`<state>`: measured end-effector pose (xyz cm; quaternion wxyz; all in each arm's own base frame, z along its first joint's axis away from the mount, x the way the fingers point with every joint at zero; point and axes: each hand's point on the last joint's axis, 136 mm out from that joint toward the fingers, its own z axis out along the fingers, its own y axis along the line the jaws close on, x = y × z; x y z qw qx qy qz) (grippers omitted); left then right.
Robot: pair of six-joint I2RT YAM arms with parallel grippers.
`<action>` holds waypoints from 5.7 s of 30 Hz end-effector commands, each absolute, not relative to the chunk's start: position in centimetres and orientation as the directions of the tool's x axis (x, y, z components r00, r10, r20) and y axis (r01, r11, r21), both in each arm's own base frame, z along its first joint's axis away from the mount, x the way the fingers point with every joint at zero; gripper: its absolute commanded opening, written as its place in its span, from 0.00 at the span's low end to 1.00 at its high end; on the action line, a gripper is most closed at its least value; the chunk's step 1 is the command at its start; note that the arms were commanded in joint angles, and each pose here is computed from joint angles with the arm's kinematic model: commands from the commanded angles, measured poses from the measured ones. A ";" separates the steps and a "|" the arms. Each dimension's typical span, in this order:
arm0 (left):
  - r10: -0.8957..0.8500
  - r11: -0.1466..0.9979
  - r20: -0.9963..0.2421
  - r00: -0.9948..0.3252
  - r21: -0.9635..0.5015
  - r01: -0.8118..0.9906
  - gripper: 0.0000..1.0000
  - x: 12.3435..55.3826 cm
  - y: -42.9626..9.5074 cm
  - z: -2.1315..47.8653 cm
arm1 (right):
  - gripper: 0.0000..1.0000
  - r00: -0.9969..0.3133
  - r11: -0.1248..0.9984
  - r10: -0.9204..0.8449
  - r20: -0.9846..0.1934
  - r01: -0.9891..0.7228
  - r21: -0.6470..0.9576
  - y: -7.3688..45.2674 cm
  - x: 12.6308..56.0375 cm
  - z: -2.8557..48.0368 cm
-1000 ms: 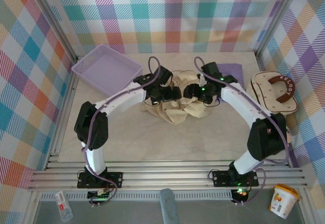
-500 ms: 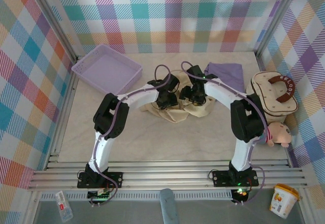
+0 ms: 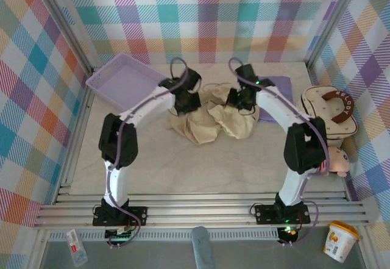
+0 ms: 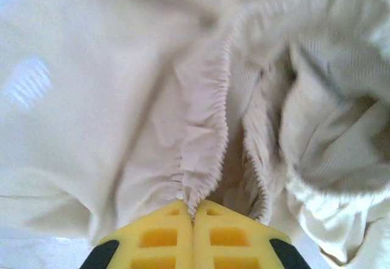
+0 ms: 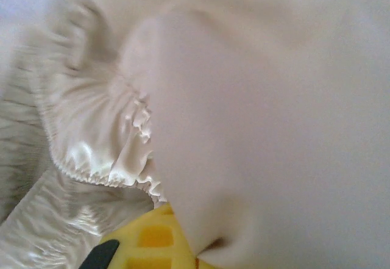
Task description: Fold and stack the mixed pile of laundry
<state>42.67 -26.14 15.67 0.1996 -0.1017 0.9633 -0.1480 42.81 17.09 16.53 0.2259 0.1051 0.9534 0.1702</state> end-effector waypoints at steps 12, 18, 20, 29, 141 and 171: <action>-0.314 0.891 -0.870 -0.380 -0.409 0.199 0.00 39.1 -17.5 50.8 | 0.00 -0.608 0.754 0.180 -0.773 -0.419 0.505 15.9 35.0 47.2; -0.382 0.841 -0.901 -0.203 -0.431 0.326 0.00 33.1 -15.2 58.4 | 0.00 -0.498 0.677 0.224 -0.838 -0.539 0.501 15.2 27.2 53.4; -0.411 0.825 -0.898 -0.158 -0.440 0.356 0.00 31.8 -14.7 60.2 | 0.00 -0.481 0.653 0.260 -0.837 -0.551 0.519 15.2 25.9 54.6; -0.335 0.895 -0.910 -0.243 -0.388 0.220 0.00 40.7 -17.2 54.1 | 0.00 -0.681 0.616 0.413 -0.605 -0.281 0.736 16.4 36.0 44.7; -0.248 0.951 -0.302 -0.921 -0.255 -0.173 1.00 51.7 -23.5 12.4 | 0.00 -0.896 0.762 0.445 -0.018 0.368 0.533 13.9 32.4 8.7; 0.358 0.933 -0.237 -0.903 0.069 0.352 0.60 18.1 -21.4 3.8 | 0.00 -0.893 0.726 0.445 0.074 0.408 0.553 13.2 27.9 5.6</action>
